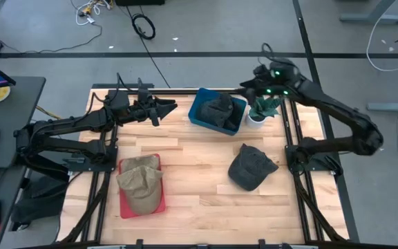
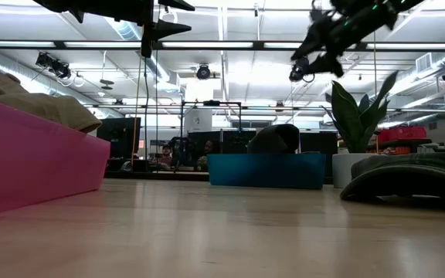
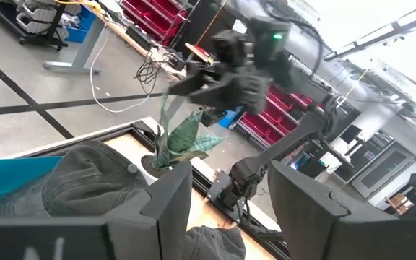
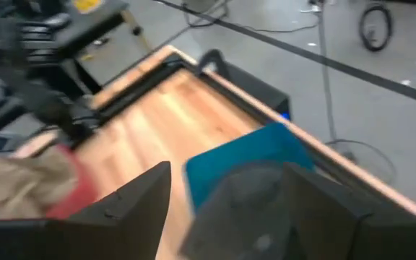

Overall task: Pick & Place hat
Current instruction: Put the black cap into the blue bin

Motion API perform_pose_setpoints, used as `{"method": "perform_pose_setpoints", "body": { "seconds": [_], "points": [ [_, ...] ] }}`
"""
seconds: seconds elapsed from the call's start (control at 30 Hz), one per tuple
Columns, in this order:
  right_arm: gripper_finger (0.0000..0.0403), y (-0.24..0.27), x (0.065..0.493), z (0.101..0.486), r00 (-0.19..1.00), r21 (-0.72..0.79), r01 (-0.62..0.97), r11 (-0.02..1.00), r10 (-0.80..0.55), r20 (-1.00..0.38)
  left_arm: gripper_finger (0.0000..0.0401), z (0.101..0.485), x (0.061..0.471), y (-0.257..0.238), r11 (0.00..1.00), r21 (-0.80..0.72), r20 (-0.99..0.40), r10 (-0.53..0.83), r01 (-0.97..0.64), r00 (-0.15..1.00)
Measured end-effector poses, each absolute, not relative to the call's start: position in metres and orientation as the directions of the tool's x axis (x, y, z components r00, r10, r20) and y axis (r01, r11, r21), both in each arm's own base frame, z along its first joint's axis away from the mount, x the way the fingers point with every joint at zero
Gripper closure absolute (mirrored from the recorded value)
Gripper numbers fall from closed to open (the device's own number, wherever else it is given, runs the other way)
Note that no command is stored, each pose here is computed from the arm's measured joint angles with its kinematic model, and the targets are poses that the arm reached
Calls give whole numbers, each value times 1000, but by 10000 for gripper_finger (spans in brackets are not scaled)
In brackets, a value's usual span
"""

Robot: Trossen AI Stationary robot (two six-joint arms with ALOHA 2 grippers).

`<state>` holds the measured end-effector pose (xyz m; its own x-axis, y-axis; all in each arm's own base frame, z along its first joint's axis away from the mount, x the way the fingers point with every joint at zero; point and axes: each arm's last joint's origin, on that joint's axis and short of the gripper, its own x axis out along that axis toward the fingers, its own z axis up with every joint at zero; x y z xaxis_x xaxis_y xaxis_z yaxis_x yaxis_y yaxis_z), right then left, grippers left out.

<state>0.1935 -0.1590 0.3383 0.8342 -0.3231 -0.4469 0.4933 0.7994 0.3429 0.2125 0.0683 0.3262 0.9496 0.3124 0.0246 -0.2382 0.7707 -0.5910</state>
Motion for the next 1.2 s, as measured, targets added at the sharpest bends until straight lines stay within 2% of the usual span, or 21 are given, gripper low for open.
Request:
{"method": "perform_pose_setpoints", "body": {
  "seconds": [0.27,0.4,0.5,0.63,0.73,0.93,1.07,1.2],
  "points": [
    [147,-101,157,362,876,440,394,807,-184,-446,215,326,212,68,769,-594,24,313,-238,949],
    [153,-72,148,358,847,504,368,782,-58,-529,215,326,213,69,760,-599,23,329,-250,944],
    [154,-56,142,349,771,509,428,747,-8,-637,215,326,213,69,759,-600,23,332,-252,943],
    [150,-42,133,333,592,410,574,708,-13,-806,215,326,213,69,759,-600,23,331,-252,943],
    [136,-36,129,320,503,362,625,692,-2,-864,215,326,213,69,759,-600,22,331,-252,943],
    [87,-29,131,278,380,321,678,661,58,-923,215,326,213,69,759,-601,22,331,-252,943],
    [56,-27,131,245,324,305,751,585,75,-943,215,326,213,69,759,-601,22,331,-252,943],
    [43,-26,131,213,304,305,820,485,82,-949,215,326,213,69,759,-600,22,331,-252,943]
  ]
}}
